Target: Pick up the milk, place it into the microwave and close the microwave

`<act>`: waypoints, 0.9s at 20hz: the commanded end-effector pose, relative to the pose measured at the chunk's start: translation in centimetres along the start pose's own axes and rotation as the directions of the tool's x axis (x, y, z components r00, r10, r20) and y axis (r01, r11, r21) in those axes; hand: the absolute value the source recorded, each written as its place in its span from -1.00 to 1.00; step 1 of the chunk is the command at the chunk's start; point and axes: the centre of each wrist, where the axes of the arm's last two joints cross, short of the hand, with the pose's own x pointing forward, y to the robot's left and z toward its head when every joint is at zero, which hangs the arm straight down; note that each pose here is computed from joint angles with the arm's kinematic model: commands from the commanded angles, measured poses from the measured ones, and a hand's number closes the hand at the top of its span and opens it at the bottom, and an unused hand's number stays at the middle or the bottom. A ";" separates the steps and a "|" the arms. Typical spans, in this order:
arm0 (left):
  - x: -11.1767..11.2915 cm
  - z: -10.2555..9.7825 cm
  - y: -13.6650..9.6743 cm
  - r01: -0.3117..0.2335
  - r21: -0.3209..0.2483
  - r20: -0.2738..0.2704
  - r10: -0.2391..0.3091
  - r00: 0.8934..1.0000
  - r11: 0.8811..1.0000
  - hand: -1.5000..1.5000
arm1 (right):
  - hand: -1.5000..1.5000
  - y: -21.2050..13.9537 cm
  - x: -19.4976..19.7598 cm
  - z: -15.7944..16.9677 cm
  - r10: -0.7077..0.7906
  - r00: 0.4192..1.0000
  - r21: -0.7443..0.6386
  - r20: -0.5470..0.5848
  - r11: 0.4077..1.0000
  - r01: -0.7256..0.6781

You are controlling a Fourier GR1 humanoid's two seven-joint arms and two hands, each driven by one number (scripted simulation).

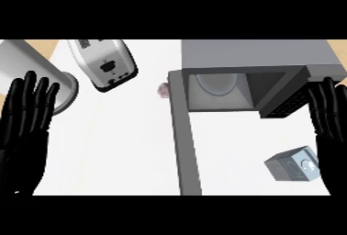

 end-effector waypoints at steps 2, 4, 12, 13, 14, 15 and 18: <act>0.7 -0.7 1.2 0.047 -0.004 -0.032 -0.047 0.998 0.999 -1.00 | -1.00 -1.6 0.2 0.9 -0.037 0.999 0.018 -0.013 0.999 0.038; 1.4 0.0 1.7 0.073 0.020 -0.043 -0.072 0.997 0.997 -1.00 | -1.00 -5.6 2.7 2.0 -0.051 0.999 0.072 0.001 0.996 0.050; 2.3 4.3 3.5 -0.167 0.075 -0.126 0.176 0.976 0.983 -1.00 | -1.00 -9.8 5.2 6.2 -0.209 0.977 0.152 -0.040 0.965 0.213; 4.5 3.9 3.9 -0.155 0.056 -0.114 0.161 0.980 0.986 -1.00 | -1.00 -9.9 5.1 5.4 -0.196 0.979 0.142 -0.055 0.969 0.202; 4.1 5.0 3.7 -0.165 0.061 -0.117 0.171 0.978 0.984 -1.00 | -1.00 -10.4 4.8 6.8 -0.189 0.980 0.135 -0.059 0.971 0.195; 4.9 6.5 4.4 -0.147 0.072 -0.141 0.156 0.978 0.986 -1.00 | -1.00 -10.5 6.4 6.5 -0.181 0.979 0.128 -0.091 0.973 0.192; 4.9 7.6 5.3 -0.183 0.057 -0.118 0.188 0.975 0.982 -1.00 | -1.00 -11.4 3.2 8.8 -0.153 0.981 0.069 -0.117 0.985 0.161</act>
